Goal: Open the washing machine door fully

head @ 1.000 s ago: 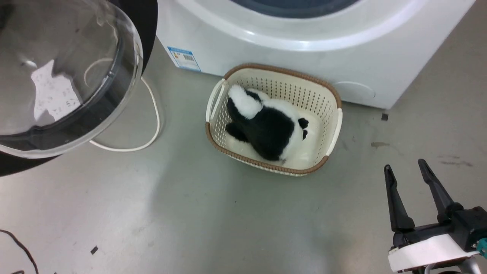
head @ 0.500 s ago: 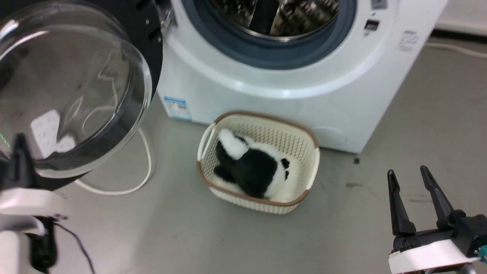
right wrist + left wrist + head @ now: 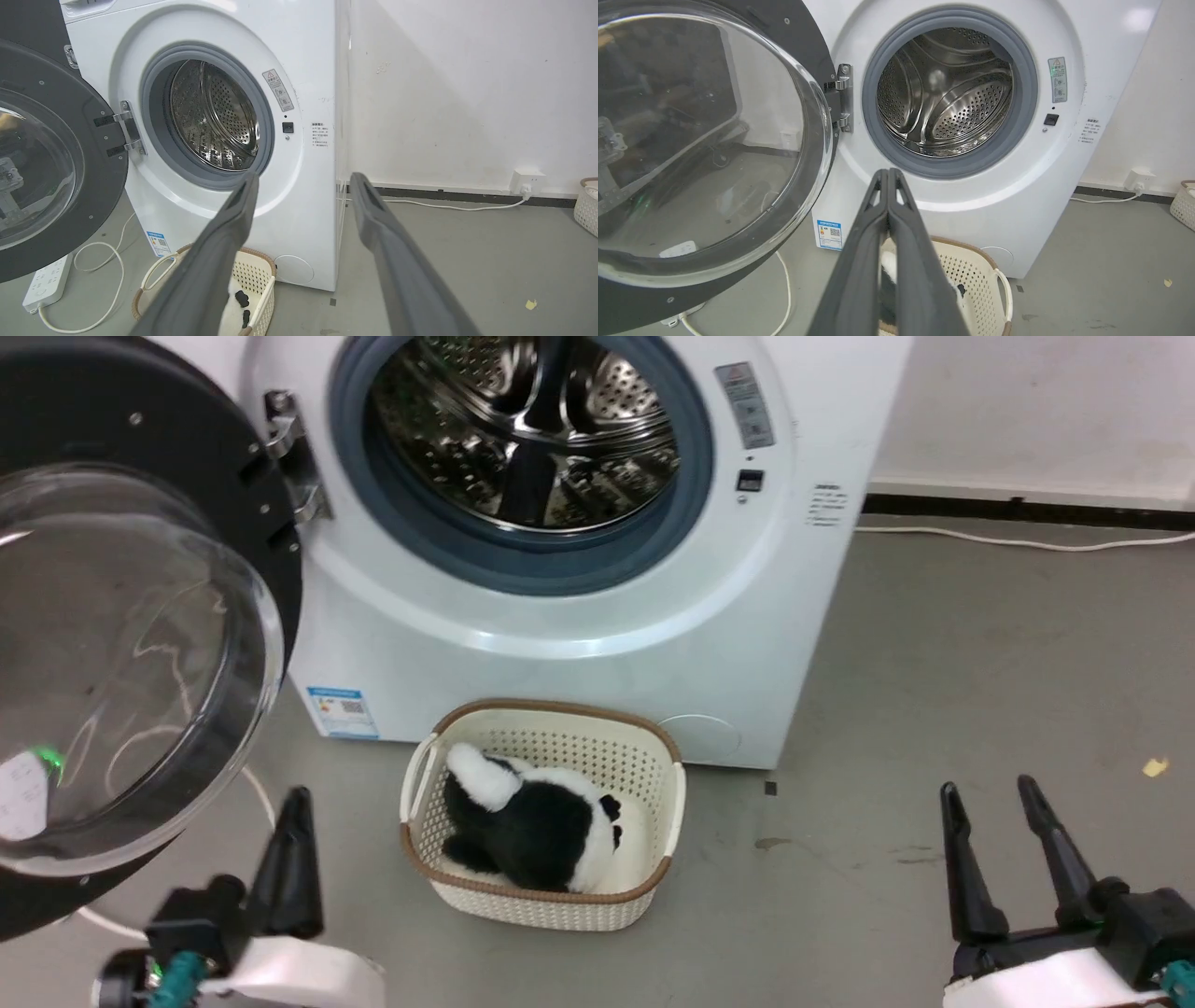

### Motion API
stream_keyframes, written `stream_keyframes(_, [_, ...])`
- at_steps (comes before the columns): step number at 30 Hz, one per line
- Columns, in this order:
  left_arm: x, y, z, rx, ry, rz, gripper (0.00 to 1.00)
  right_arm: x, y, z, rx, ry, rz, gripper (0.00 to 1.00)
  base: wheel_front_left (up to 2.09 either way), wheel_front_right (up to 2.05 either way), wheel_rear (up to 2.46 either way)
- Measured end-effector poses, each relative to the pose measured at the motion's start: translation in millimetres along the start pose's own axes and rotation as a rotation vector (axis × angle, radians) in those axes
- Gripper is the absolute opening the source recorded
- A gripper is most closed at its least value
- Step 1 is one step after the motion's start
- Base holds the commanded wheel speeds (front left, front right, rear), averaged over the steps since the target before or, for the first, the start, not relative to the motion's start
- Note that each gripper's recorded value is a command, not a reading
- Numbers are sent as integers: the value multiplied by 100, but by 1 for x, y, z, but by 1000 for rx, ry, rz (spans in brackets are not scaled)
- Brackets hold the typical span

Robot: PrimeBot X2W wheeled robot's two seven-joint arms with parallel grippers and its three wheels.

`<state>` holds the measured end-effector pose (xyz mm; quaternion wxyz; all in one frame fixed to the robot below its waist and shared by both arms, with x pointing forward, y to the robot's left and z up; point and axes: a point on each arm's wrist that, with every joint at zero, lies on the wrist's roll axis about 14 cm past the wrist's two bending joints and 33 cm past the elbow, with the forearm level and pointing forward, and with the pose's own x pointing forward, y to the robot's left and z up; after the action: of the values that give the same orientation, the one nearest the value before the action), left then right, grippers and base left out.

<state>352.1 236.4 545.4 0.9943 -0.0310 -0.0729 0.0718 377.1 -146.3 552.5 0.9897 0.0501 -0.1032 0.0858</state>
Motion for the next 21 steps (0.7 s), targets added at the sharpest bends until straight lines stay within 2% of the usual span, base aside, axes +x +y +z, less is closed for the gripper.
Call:
stream_keyframes(6, [-9, -28, -11, -13, 11, -60, 0, -18, -9, -6, 5, 27, -37, 100, 0, 0, 0])
stream_keyframes(11, [-18, -51, -24, 21, 38, -135, 0, -28, -16, -16, 14, 62, -62, 100, 0, 0, 0])
stream_keyframes(12, [-20, -55, -26, 23, 44, -143, 45, -30, -17, -17, 17, 67, -66, 100, 0, 0, 0])
stream_keyframes(13, [-21, -58, -28, 26, 48, -148, 100, -30, -18, -18, 20, 69, -70, 100, 0, 0, 0])
stream_keyframes(21, [-27, -65, -41, 55, 79, -171, 100, -33, -20, -22, 22, 83, -79, 100, 0, 0, 0])
